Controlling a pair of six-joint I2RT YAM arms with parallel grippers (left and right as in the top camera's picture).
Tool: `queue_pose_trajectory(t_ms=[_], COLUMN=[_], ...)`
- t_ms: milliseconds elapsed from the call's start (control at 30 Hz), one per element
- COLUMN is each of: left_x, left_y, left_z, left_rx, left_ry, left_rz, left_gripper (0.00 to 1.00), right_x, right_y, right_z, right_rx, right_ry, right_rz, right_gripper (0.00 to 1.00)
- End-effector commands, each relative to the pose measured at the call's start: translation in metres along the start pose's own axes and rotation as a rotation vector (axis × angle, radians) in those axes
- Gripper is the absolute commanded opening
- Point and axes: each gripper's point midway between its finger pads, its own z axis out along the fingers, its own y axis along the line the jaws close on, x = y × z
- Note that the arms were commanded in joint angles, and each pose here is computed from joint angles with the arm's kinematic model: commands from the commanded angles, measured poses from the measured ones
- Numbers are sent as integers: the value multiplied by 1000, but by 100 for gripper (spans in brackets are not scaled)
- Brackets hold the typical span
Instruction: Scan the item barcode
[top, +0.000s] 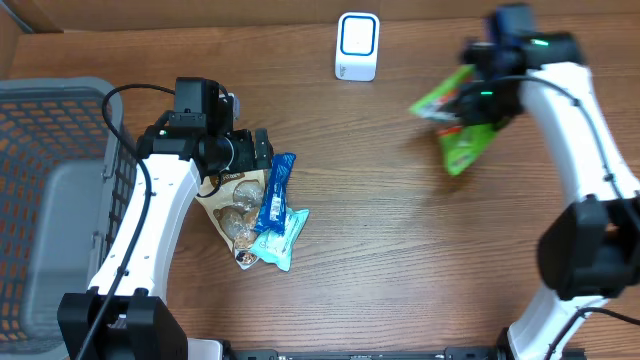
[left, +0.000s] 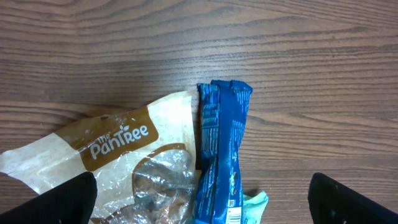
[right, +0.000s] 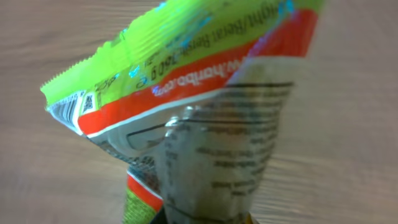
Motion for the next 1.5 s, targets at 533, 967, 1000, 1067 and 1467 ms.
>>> queue_pose_trajectory(t_ms=[533, 967, 1000, 1067, 1467], left_x=[0, 0, 0, 0, 0], left_y=[-1, -1, -1, -1, -1], left_z=[1, 1, 1, 1, 1], left_rx=[-4, -5, -5, -5, -4], left_ry=[1, 1, 1, 1, 1], left_rz=[7, 7, 7, 7, 7], left_gripper=[100, 100, 100, 100, 100], right_x=[32, 15, 13, 8, 22], right_y=[-85, 2, 3, 12, 150], right_z=[2, 8, 9, 8, 40], right_rx=[-488, -433, -418, -448, -534], right_ry=[-31, 9, 3, -10, 104], right_rz=[582, 448, 457, 434, 233], right_gripper=[80, 82, 82, 80, 89])
